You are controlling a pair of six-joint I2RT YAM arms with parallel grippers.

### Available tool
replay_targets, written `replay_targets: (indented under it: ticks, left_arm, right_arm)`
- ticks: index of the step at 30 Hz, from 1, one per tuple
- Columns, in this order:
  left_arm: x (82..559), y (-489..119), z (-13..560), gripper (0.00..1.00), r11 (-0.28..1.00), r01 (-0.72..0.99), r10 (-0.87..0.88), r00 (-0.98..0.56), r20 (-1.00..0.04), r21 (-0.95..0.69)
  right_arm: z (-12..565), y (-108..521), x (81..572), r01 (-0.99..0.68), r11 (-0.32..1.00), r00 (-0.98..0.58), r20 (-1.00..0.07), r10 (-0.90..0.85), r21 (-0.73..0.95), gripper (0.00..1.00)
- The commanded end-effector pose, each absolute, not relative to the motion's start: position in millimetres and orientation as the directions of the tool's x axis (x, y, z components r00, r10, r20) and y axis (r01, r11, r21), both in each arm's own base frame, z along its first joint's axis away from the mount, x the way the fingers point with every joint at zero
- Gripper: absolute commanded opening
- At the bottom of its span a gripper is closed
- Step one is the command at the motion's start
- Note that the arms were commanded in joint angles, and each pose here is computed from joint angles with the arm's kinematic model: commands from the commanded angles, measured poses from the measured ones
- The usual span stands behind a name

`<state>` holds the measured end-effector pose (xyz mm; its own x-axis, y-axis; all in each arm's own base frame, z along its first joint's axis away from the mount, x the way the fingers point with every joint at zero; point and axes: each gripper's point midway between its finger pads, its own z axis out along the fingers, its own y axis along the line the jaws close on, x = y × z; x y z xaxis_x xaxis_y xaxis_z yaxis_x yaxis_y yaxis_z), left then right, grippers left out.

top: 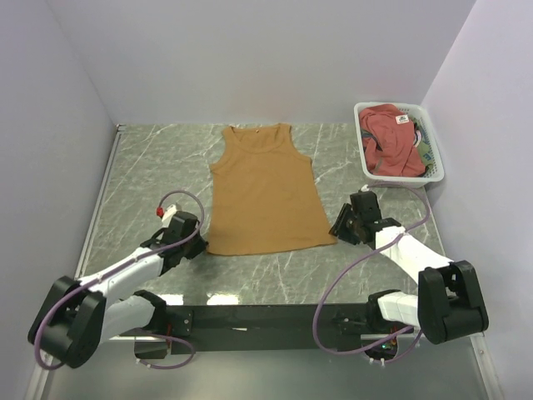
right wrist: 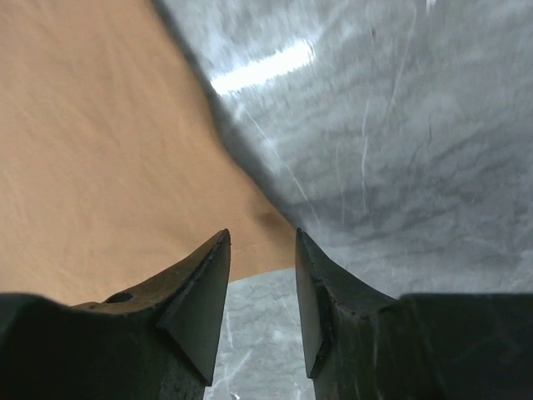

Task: Fold and stack the tank tops
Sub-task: Flatten the tank top out, then fold the tank top

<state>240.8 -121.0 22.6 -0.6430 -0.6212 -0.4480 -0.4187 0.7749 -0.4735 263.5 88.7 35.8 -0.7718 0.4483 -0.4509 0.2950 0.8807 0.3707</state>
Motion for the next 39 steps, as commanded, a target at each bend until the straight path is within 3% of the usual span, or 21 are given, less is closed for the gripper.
replay_targets:
  ticks: [1,8,10,12,16,24,31,34,35,36,38,39]
  left_arm:
    - [231,-116,26,0.01,0.768,-0.434,-0.631,-0.636,-0.443,-0.471]
    - [228,-118,32,0.01,0.769,-0.415,-0.626,-0.644,-0.441,-0.486]
    - [227,-120,32,0.0,0.765,-0.41,-0.627,-0.647,-0.433,-0.497]
    - [224,-121,32,0.01,0.766,-0.405,-0.624,-0.655,-0.426,-0.499]
    - [222,-123,40,0.01,0.768,-0.391,-0.618,-0.663,-0.424,-0.508]
    - [206,-134,65,0.01,0.725,-0.352,-0.634,-0.676,-0.375,-0.591]
    - [184,-144,75,0.01,0.693,-0.318,-0.631,-0.701,-0.332,-0.647]
    - [178,-149,78,0.0,0.687,-0.302,-0.619,-0.719,-0.315,-0.66]
    - [177,-151,80,0.05,0.688,-0.296,-0.613,-0.726,-0.312,-0.663]
    - [174,-150,78,0.22,0.694,-0.303,-0.608,-0.733,-0.307,-0.653]
    - [176,-149,88,0.38,0.697,-0.292,-0.605,-0.729,-0.32,-0.655]
    - [177,-147,91,0.53,0.702,-0.294,-0.608,-0.721,-0.332,-0.648]
  right_arm:
    - [23,91,254,0.312,0.88,-0.784,-0.427,0.451,0.357,0.45]
    - [19,95,248,0.315,0.893,-0.804,-0.41,0.431,0.321,0.41]
    - [18,96,249,0.316,0.897,-0.809,-0.406,0.425,0.309,0.31]
    - [17,95,246,0.317,0.901,-0.818,-0.396,0.418,0.296,0.09]
    - [30,87,241,0.315,0.905,-0.8,-0.433,0.415,0.285,0.01]
    - [90,83,216,0.292,0.886,-0.752,-0.486,0.445,0.359,0.0]
    - [95,91,191,0.279,0.861,-0.767,-0.441,0.467,0.426,0.02]
    - [106,90,187,0.283,0.852,-0.756,-0.444,0.481,0.441,0.13]
    - [111,91,186,0.279,0.849,-0.751,-0.449,0.483,0.448,0.24]
    - [116,90,186,0.27,0.85,-0.746,-0.46,0.482,0.452,0.29]
    - [123,83,188,0.274,0.863,-0.732,-0.49,0.473,0.424,0.41]
    - [126,81,188,0.275,0.866,-0.727,-0.499,0.471,0.418,0.44]
